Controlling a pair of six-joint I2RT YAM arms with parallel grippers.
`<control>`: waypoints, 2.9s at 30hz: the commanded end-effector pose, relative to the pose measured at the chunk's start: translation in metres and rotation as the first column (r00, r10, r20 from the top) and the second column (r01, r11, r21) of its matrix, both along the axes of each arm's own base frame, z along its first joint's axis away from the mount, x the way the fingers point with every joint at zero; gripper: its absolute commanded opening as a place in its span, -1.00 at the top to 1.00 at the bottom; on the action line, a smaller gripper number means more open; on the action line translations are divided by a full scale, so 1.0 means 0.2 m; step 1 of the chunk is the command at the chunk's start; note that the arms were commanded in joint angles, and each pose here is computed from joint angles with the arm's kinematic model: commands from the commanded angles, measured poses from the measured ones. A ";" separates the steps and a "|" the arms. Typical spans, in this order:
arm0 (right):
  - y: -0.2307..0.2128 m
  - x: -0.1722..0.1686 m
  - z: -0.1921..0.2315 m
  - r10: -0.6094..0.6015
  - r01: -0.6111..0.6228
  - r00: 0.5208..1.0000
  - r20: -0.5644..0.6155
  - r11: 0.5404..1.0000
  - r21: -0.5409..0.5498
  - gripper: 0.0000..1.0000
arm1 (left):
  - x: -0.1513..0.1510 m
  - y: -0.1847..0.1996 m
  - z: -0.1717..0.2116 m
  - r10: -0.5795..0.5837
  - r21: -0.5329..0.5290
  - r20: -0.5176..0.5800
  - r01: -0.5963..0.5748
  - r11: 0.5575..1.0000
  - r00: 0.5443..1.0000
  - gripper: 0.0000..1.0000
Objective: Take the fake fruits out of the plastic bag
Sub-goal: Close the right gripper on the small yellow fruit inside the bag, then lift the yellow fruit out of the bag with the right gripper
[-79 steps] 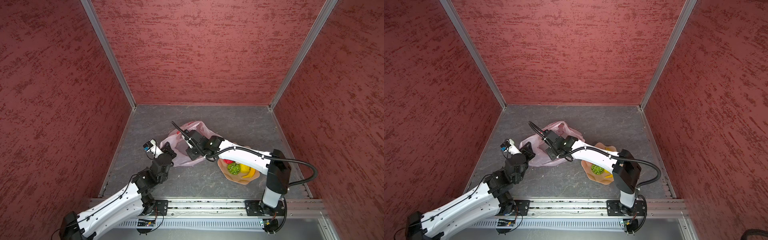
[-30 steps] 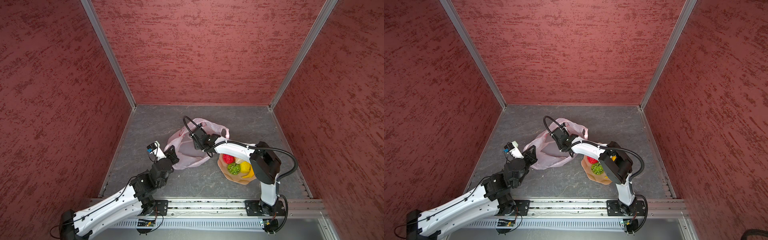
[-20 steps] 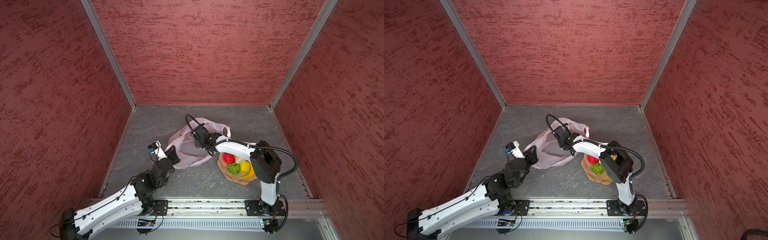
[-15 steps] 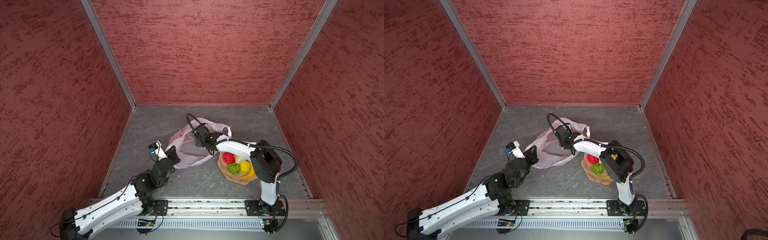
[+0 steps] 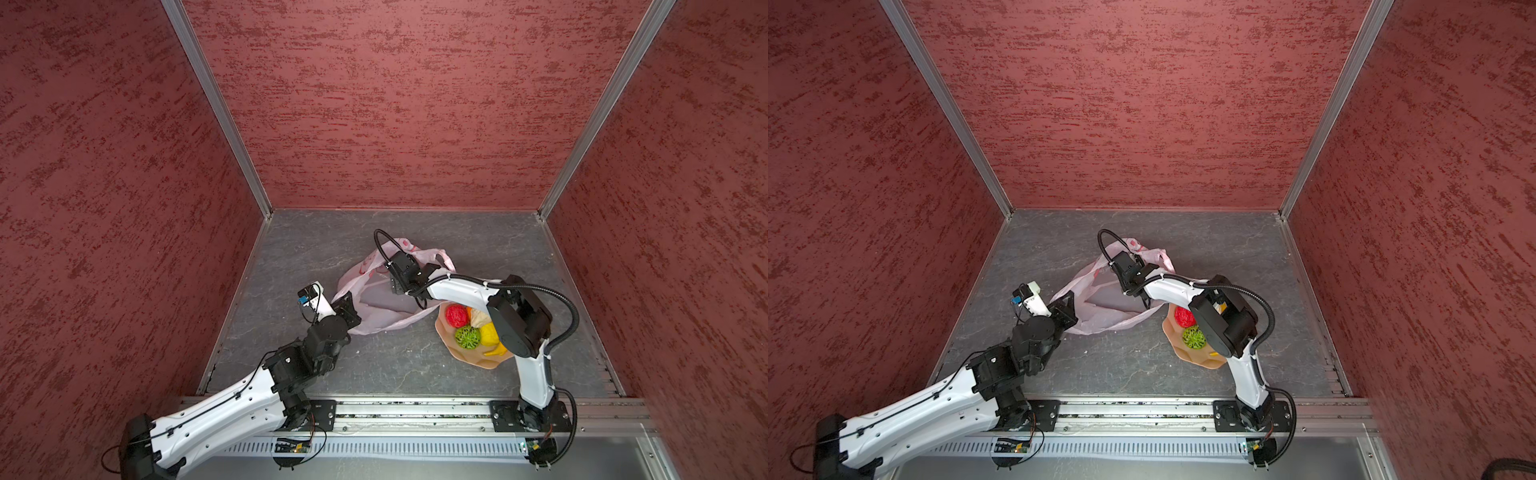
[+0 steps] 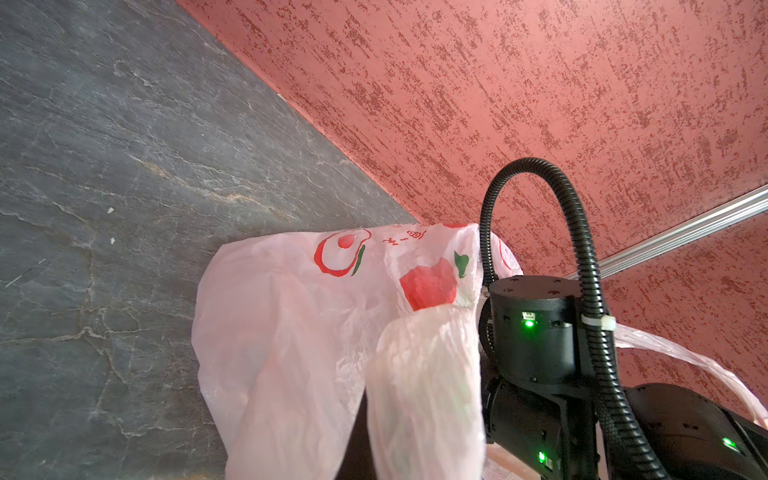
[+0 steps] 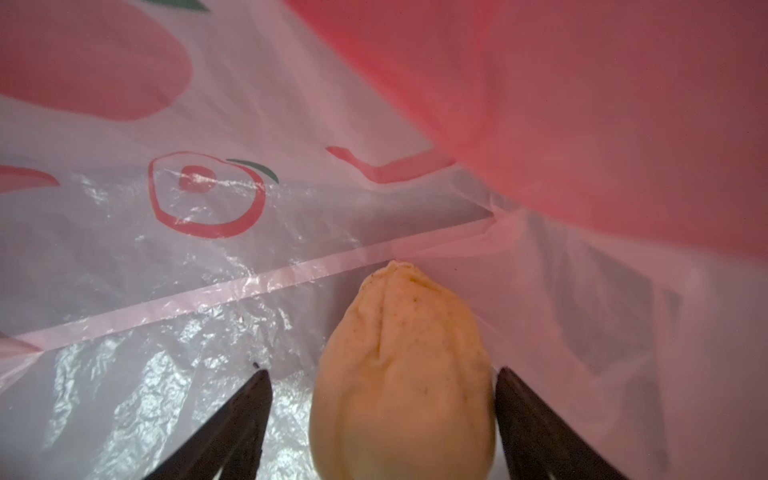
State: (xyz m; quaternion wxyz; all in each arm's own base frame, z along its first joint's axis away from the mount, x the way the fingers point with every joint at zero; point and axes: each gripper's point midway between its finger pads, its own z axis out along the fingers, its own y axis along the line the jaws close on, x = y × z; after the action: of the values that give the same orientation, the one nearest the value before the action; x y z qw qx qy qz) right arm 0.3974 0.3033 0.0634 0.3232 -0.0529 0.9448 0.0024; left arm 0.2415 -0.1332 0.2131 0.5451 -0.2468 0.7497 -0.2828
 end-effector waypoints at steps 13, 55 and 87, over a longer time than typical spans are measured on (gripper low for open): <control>0.02 0.06 -0.04 -0.017 0.017 1.000 -0.003 0.999 0.046 -0.44 | 0.00 -0.03 -0.05 -0.028 0.022 -0.018 0.028 0.999 0.999 1.00; 0.08 0.16 0.07 -0.018 0.009 0.999 0.050 0.985 0.174 0.30 | -0.01 -0.04 -0.15 -0.025 0.080 -0.057 0.030 0.996 0.998 1.00; 0.42 -0.24 0.50 0.360 -0.350 0.931 0.063 0.828 0.437 0.47 | 0.05 0.09 -0.03 0.154 0.142 0.048 -0.160 0.977 0.987 1.00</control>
State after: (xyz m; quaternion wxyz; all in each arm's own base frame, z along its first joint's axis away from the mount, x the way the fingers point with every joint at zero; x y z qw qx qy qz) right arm 0.3649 0.3784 0.1320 0.3055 -0.1264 0.9089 0.2540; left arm 0.2492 -0.1237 0.1950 0.5808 -0.2491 0.7482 -0.2020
